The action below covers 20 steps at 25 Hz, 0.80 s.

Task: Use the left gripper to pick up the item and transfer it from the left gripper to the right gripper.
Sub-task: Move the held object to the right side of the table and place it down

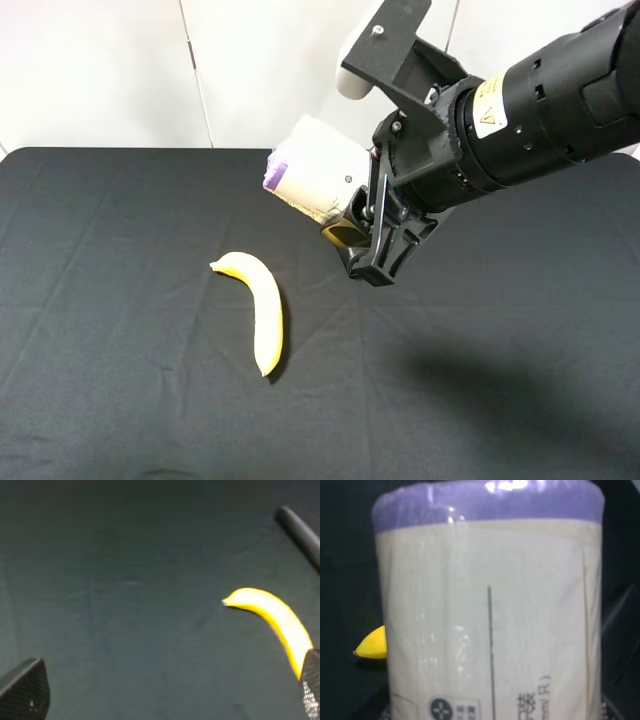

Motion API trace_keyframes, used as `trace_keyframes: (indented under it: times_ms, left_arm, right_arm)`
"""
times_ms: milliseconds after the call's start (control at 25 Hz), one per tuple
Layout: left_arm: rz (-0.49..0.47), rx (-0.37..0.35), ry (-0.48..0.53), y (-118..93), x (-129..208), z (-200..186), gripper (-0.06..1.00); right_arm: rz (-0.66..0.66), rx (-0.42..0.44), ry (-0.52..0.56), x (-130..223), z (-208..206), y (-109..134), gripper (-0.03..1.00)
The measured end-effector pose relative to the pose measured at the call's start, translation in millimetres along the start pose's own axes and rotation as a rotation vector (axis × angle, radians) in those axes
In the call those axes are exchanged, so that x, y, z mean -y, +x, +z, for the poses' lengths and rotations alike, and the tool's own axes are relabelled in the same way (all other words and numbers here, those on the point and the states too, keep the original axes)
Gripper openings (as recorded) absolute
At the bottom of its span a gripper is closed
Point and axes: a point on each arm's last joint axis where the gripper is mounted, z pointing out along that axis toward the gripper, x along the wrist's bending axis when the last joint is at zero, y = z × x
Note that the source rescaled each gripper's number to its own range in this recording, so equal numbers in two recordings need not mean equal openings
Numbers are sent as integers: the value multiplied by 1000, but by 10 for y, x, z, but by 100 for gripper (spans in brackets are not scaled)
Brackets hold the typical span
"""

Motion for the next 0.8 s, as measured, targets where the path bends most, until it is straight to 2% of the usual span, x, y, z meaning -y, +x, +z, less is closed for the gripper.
trace_keyframes:
  times_ms: [120, 440, 600, 800]
  left_arm:
    - [-11, -30, -17, 0, 288, -21, 100]
    - [-7, -39, -58, -32, 960, 59, 100]
    - [-51, -75, -24, 3, 1140, 139, 100]
    - [-80, -111, -5, 37, 1178, 151, 100]
  right_arm:
    - [4, 0, 0, 0, 0, 0, 7]
    - [26, 0, -1, -1, 0, 0, 7]
    - [29, 0, -1, -1, 0, 0, 7]
    - [40, 0, -1, -1, 0, 0, 7]
